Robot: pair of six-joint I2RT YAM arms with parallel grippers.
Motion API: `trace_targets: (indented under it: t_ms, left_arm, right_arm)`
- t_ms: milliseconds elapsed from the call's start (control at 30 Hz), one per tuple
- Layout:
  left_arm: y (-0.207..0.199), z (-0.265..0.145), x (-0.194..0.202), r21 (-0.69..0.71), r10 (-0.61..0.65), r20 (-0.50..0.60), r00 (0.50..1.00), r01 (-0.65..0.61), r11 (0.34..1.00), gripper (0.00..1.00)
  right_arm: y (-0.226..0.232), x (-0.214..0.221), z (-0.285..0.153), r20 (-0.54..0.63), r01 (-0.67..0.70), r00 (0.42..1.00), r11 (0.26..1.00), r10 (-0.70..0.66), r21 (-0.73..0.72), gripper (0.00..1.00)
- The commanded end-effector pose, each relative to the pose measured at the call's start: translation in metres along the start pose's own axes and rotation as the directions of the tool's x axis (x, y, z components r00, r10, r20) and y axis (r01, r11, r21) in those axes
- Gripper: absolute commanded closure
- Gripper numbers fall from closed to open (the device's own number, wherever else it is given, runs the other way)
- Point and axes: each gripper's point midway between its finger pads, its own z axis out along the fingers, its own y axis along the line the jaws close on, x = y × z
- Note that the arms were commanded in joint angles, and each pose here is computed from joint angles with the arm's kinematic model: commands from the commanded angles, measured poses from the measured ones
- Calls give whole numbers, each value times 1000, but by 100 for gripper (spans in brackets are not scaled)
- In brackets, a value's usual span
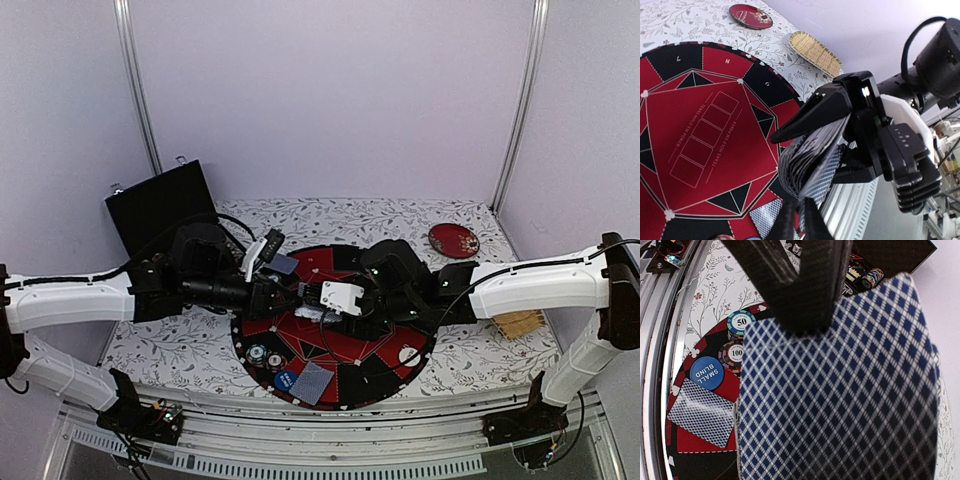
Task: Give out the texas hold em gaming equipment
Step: Pick up the poker card from the face-down deck piles, then distribute the poker card in the big blind area.
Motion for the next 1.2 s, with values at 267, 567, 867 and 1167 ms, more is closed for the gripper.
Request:
trace_targets:
  t_ms: [267, 567, 867, 1167]
  left_arm:
    - [-16, -9, -13, 89, 19, 63, 998, -24, 996, 100]
    - [-17, -21, -19, 94, 29, 111, 993, -40, 995, 100]
    - [-4, -47, -35, 86, -9, 185, 983, -7, 996, 100]
    - [21, -74, -57, 30, -18, 222, 975, 12, 999, 100]
  right_arm:
    - [-9, -15, -9, 52, -15, 999, 1000, 13, 27, 48]
    - [-12, -10, -11, 52, -32, 998, 999, 30, 29, 48]
    - [-17, -6, -16, 60, -53, 997, 998, 51, 32, 48]
    - [-21, -2, -17, 53, -62, 997, 997, 60, 35, 48]
